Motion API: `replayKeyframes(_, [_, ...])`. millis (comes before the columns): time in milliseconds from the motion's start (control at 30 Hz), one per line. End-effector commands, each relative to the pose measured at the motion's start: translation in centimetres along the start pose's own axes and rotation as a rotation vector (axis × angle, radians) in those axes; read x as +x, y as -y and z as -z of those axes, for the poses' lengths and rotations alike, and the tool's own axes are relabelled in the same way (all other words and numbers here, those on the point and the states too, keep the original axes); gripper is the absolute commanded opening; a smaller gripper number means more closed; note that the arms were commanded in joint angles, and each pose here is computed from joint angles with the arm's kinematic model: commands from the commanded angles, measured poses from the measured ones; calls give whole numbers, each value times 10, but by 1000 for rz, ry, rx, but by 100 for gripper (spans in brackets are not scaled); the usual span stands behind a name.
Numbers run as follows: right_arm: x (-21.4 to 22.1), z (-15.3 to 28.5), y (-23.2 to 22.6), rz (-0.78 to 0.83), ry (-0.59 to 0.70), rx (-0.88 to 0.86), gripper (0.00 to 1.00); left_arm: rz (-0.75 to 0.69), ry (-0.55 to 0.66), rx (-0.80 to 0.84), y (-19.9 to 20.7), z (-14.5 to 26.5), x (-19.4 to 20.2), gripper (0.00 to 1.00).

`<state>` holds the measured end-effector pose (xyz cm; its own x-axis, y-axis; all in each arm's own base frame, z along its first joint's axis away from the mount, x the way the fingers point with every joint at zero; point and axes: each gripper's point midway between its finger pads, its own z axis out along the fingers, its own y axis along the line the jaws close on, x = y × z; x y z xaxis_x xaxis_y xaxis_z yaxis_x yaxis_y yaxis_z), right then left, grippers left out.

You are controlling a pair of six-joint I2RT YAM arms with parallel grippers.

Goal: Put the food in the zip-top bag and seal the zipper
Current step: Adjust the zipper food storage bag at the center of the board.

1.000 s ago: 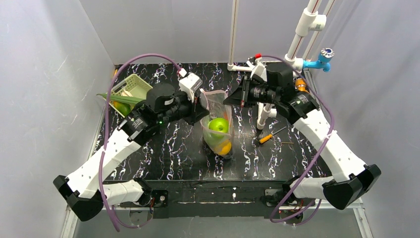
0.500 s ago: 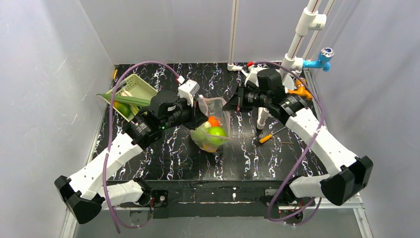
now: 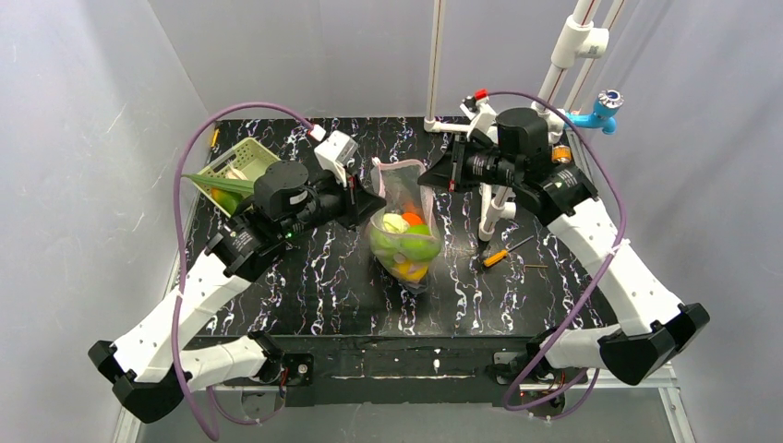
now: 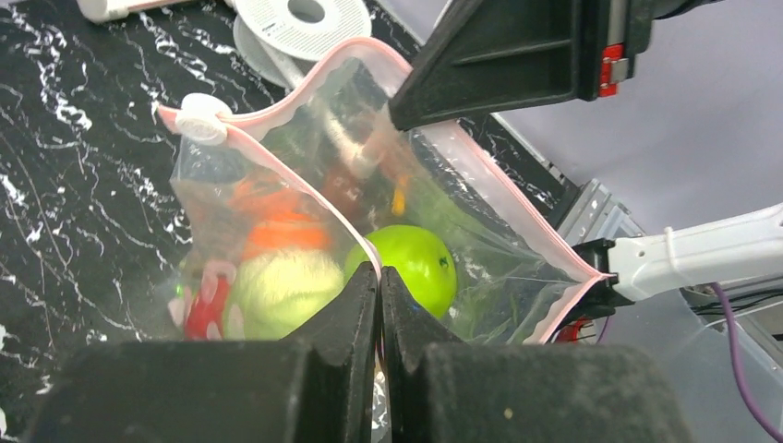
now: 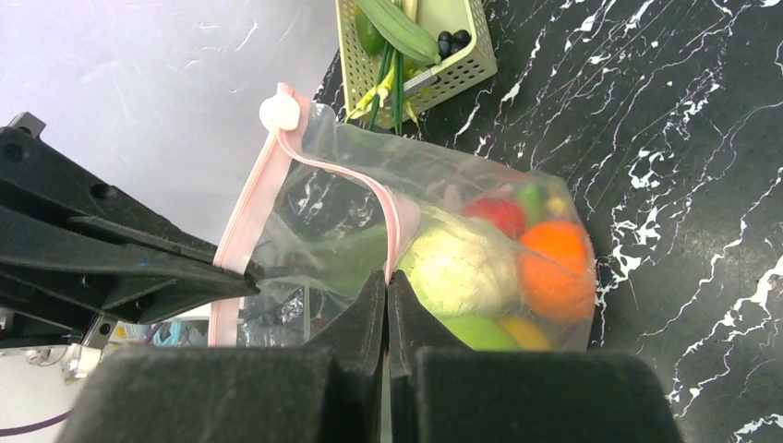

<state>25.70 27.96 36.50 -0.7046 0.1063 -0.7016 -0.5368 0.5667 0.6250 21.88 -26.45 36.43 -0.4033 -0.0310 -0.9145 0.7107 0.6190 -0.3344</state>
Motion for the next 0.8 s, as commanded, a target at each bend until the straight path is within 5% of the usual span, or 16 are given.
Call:
replayKeyframes(0, [14,-8,15,-30,-4,18,1,39,-22,-72,-15,-1,18,0])
replayKeyframes(133, [30,-13,24,-71,-33,22,1,69,-82,-163,-32,1,37,0])
replayKeyframes(200, [30,-12,24,-71,-32,24,1,48,-72,-189,-36,6,33,13])
replayKeyframes(333, [22,-10,21,-47,-23,28,1,-38,1,-263,-48,19,11,55])
replayKeyframes(700, [29,-16,25,-50,-45,24,1,-333,134,-650,-112,66,-34,86])
replayKeyframes(767, [30,-17,25,-51,-50,19,1,-291,139,-756,-134,72,-31,98])
